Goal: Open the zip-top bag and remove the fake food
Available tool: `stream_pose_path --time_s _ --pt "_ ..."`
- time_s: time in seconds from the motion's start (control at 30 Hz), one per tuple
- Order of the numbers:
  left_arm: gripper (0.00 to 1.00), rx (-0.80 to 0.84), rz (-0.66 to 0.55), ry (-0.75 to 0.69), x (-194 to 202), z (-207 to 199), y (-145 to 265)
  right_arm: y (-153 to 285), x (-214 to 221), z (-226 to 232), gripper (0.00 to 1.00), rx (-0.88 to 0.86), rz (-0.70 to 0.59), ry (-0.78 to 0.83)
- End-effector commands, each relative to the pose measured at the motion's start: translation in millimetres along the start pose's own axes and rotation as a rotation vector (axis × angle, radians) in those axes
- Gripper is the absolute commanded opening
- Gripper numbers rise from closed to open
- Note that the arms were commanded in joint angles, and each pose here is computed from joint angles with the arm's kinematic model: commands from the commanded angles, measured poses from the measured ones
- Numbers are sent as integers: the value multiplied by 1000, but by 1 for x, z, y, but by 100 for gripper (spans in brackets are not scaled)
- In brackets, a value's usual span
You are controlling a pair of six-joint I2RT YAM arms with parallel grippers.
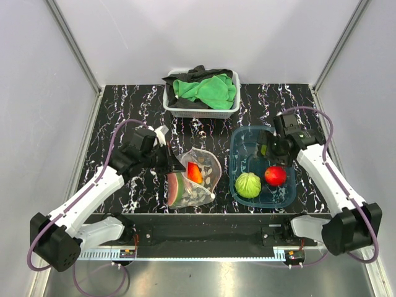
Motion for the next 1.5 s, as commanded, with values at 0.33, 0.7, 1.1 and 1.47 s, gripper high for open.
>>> stream_pose_path --time_s 0.33,0.7,1.1,1.47 --pt "0 85 -3 -19 -11 -28 2 33 -24 193 69 -565 -118 292" --pt "0 97 -6 25 -11 -46 -11 -68 12 220 42 -652 96 331" --pt "0 58 77 47 -6 -49 -41 -97 31 231 64 -792 147 359" --pt "0 33 114 26 -8 -47 -58 -114 49 235 77 -801 122 410"
Point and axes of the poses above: each gripper's point midway between its finger pads, its own y axis back along the fingers, its own z axis along the line the jaws close on, x = y × z, the point moved 6 cm from there along y, back along the fingers, and after that the axes turned 14 degrees about y, right-handed, at the moved point
